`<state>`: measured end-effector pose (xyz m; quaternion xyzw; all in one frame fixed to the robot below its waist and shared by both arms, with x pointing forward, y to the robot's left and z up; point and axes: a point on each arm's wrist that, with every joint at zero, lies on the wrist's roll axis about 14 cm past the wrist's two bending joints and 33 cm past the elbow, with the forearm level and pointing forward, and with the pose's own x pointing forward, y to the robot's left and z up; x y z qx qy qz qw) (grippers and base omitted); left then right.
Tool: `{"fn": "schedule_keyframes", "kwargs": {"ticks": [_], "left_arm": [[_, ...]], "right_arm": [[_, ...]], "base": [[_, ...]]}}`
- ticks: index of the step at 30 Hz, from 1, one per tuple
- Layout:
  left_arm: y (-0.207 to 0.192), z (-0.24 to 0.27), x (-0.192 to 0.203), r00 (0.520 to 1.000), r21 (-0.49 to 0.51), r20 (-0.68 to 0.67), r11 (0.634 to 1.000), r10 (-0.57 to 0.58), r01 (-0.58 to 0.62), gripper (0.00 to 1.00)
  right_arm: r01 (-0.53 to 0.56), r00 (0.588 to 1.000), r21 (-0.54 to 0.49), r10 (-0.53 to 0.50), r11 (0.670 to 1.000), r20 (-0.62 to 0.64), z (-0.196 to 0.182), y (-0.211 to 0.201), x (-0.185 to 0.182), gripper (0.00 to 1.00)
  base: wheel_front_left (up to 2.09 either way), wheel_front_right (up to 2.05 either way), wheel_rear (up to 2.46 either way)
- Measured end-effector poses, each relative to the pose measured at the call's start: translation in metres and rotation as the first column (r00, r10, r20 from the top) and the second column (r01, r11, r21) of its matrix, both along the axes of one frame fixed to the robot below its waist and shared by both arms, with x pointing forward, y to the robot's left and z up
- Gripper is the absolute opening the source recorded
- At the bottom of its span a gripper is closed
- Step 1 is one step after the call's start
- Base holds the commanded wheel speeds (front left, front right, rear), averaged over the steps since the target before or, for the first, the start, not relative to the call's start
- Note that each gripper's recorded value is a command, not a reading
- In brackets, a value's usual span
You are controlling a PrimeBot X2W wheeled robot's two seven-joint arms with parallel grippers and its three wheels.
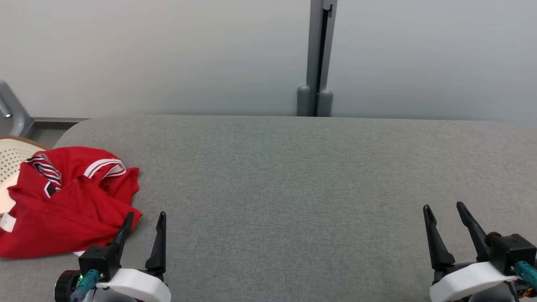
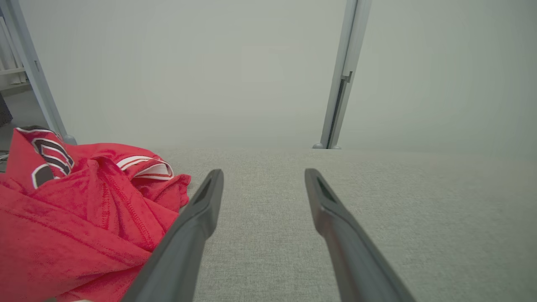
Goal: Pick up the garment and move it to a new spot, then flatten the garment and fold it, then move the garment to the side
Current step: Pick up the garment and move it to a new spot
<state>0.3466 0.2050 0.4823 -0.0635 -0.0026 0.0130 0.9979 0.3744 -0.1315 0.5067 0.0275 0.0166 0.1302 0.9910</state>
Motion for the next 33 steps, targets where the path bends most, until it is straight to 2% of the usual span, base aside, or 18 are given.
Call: {"fn": "schedule_keyframes", "kwargs": {"ticks": [9,20,23,33], "left_arm": [[0.065,0.007,-0.036,0.977,-0.009,0.025,0.977,0.211,-0.211,1.0],[0.14,0.004,-0.115,0.875,-0.023,0.02,0.875,0.483,-0.483,1.0],[0.149,0.005,-0.125,0.853,-0.027,0.021,0.853,0.522,-0.521,1.0],[0.146,0.009,-0.12,0.855,-0.019,0.03,0.855,0.518,-0.518,1.0]], "right_arm": [[-0.205,0.977,-0.015,0.205,0.979,0.055,0.018,0.07,0.016,1.0],[-0.454,0.889,-0.009,0.454,0.891,0.066,0.026,0.166,0.015,1.0],[-0.49,0.87,-0.009,0.489,0.872,0.064,0.025,0.18,0.017,1.0],[-0.494,0.868,-0.008,0.494,0.869,0.047,0.019,0.181,0.021,1.0]], "base": [[0.0,0.0,0.0],[0.0,0.0,0.0],[0.0,0.0,0.0],[0.0,0.0,0.0]]}}
